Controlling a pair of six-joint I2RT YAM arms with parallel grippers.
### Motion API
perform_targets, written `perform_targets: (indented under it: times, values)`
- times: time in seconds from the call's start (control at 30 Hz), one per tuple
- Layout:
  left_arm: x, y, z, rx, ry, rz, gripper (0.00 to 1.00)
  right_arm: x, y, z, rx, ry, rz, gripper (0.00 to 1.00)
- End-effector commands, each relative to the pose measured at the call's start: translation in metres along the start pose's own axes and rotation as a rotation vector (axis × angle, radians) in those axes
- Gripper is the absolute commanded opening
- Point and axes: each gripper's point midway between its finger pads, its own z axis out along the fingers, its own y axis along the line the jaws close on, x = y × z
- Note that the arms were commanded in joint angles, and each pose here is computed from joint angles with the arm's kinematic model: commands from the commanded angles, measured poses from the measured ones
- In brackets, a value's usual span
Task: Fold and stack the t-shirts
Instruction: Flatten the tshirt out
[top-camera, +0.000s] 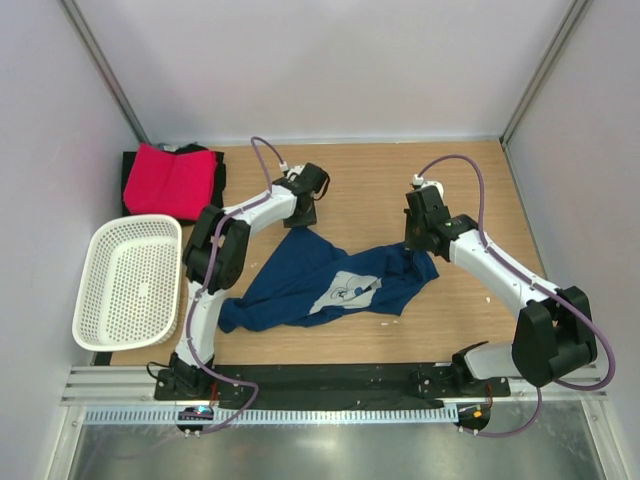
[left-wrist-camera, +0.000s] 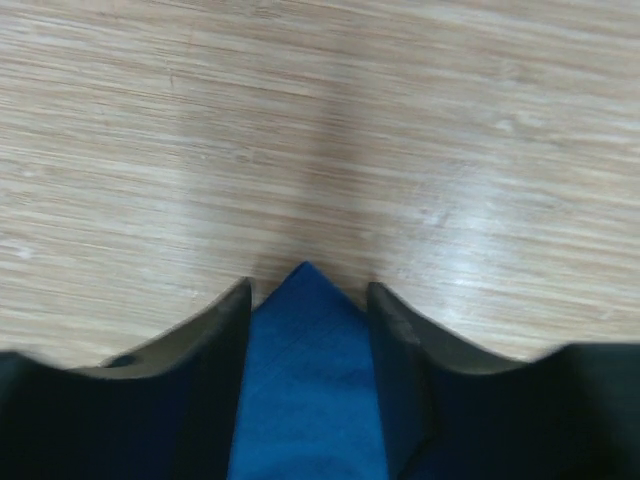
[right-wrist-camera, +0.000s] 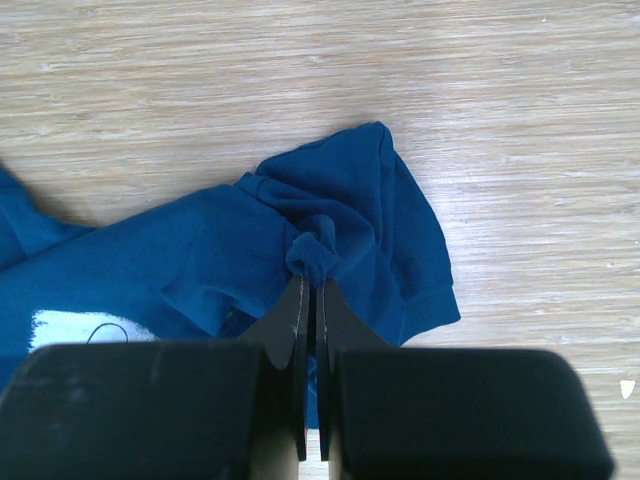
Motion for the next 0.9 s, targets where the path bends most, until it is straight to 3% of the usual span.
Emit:
perform_targets:
  times: [0.0,0.13,0.2,0.4,0.57,0.63,0.67,0.83,0.87]
  values:
    - [0.001,-0.005,0.011,0.011,0.001,-0.025,0.43,-0.007,0.002,0.002,-0.004,-0.021,0.02,0.01]
    - [0.008,-0.001,0.013,0.004,0.015,-0.028,0.18,-0.007,0.001,0.001,0.001,-0.017,0.023,0.01]
    - [0.007,0.002,0.009,-0.003,0.009,-0.029,0.0,-0.009,0.002,0.0,-0.005,-0.021,0.029,0.01]
    - [0.0,0.027,-0.002,-0.053,-0.009,-0.069,0.0,-0.028,0.013,-0.001,-0.039,-0.046,0.037,0.01]
    - [-0.015,0.081,-0.029,-0.113,-0.076,-0.194,0.0,-0.046,0.031,0.011,-0.082,-0.044,0.033,0.01]
    - [-0.001,0.107,-0.028,-0.169,-0.074,-0.21,0.0,-0.054,0.039,0.02,-0.097,-0.044,0.032,0.02]
    - [-0.006,0.118,-0.037,-0.179,-0.096,-0.243,0.0,-0.057,0.042,0.022,-0.107,-0.042,0.032,0.04]
    - [0.021,0.16,-0.038,-0.244,-0.071,-0.299,0.0,-0.059,0.054,0.03,-0.131,0.026,0.008,0.5]
    - [0.02,0.166,-0.04,-0.246,-0.079,-0.318,0.0,-0.056,0.055,0.026,-0.138,0.035,0.006,0.53]
